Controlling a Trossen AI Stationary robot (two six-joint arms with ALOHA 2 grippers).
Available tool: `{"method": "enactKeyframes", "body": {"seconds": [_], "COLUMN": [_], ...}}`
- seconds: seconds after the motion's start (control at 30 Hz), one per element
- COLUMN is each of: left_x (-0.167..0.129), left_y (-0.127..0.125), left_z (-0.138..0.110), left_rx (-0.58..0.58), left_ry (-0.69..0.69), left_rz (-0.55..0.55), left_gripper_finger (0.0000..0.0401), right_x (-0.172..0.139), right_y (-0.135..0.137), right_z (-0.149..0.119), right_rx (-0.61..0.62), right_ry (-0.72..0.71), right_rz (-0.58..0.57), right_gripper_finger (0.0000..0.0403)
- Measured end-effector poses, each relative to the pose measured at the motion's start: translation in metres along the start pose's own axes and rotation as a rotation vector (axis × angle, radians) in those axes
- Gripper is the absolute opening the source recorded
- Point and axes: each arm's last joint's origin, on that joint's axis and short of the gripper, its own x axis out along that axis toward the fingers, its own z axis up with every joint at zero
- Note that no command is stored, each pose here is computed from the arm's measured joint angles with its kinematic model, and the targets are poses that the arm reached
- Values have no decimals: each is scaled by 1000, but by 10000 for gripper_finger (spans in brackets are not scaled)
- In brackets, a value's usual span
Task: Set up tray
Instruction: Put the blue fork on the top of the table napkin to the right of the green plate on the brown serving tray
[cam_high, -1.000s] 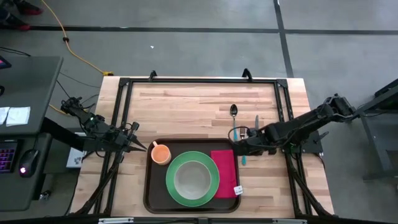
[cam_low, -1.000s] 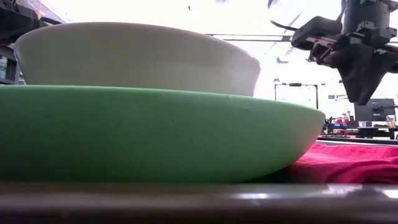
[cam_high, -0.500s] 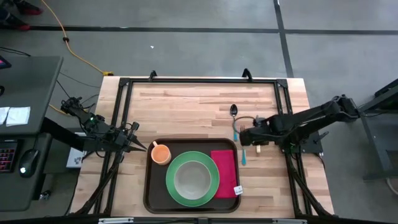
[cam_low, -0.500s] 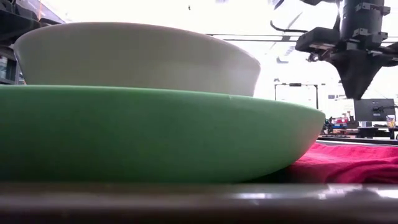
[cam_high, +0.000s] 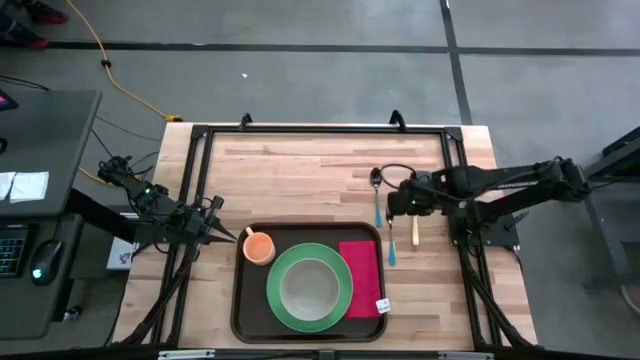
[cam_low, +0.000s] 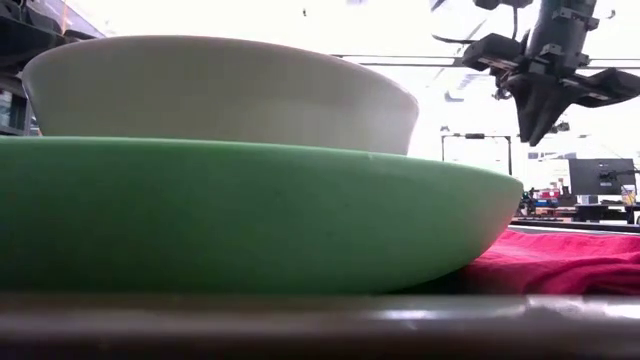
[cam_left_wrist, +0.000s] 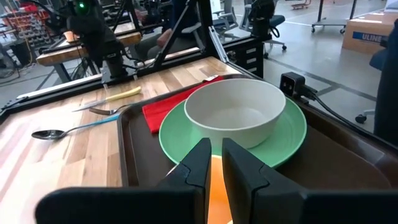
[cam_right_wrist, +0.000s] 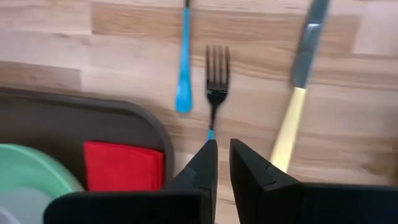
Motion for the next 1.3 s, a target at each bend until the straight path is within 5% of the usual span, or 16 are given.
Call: {"method": "enactKeyframes", "body": {"seconds": [0.23, 0.63, 1.3], "left_x": [0, 0, 0], "left_y": [0, 0, 0], "left_z": [-1, -1, 0], "left_rx": [1, 1, -19], "left_ry": [5, 6, 5], "left_rz": [3, 3, 2], "left_gripper_finger": [72, 72, 72], "right_x": [4, 36, 74], "right_y": [10, 21, 35], "right_z": [5, 1, -3], "right_rx": [-18, -83, -89], "right_ry": [-7, 83, 162], "right_rz": [68, -67, -131], "right_gripper_finger": [21, 58, 88]}}
